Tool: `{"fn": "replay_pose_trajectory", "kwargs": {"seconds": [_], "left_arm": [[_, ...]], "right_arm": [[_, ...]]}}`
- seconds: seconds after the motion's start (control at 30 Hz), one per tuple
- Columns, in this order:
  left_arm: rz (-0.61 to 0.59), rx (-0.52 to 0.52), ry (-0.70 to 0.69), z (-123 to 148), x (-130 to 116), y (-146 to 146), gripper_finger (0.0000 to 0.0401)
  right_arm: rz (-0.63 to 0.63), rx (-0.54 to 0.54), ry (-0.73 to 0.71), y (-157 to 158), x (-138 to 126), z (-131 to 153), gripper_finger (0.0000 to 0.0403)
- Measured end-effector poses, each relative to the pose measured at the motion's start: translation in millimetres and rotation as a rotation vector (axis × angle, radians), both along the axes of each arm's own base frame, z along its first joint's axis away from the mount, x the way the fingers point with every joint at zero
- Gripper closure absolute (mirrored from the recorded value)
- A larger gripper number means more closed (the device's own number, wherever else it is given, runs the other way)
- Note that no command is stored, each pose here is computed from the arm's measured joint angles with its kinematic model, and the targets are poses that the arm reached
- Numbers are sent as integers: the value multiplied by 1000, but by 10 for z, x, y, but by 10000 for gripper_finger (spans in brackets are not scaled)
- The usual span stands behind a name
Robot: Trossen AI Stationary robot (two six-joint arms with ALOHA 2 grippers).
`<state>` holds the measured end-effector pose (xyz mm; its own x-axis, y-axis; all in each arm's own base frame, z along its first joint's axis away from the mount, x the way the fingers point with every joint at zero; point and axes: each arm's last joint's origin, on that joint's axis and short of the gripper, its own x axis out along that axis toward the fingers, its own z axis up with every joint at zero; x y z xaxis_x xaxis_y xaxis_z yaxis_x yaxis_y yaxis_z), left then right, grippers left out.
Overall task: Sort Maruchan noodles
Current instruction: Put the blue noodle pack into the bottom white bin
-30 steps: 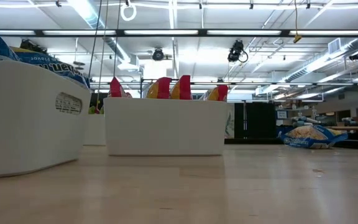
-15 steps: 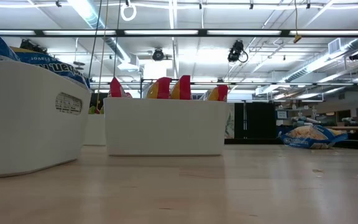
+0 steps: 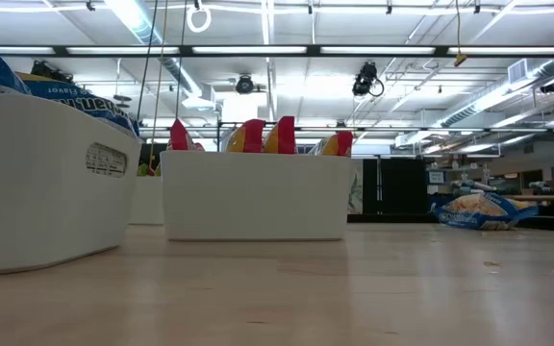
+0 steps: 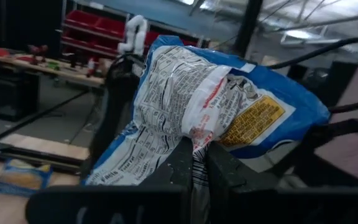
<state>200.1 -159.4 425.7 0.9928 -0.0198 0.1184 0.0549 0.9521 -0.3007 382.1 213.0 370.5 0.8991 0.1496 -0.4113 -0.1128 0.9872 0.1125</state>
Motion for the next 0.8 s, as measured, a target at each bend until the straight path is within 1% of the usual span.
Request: {"fn": "replay_pose_trajectory", "kwargs": {"seconds": [0.13,0.2,0.23,0.33,0.43,0.5,0.6,0.67,0.8], "left_arm": [[25,-37,-40,56,-72,-52,378],[44,-32,-74,103,-96,-52,378],[35,-23,-86,117,-102,-52,378],[-51,4,-102,114,-76,-63,378],[-58,-2,-105,77,5,-88,378],[-42,3,-102,46,79,-85,378],[-25,9,-108,-7,251,-30,378],[-19,-11,-105,-69,404,17,378],[-14,-81,-92,-214,713,138,378]], "right_arm": [[66,13,-19,94,-269,20,217],[84,24,-12,102,-426,-36,217],[91,29,-6,92,-497,-82,217],[105,50,-22,-18,-755,-165,217],[89,130,-70,-206,-1021,-168,218],[78,177,-89,-312,-1162,-206,218],[62,207,-136,-432,-1320,-251,218],[52,220,-157,-482,-1383,-279,218],[51,205,-127,-509,-1430,-392,218]]}}
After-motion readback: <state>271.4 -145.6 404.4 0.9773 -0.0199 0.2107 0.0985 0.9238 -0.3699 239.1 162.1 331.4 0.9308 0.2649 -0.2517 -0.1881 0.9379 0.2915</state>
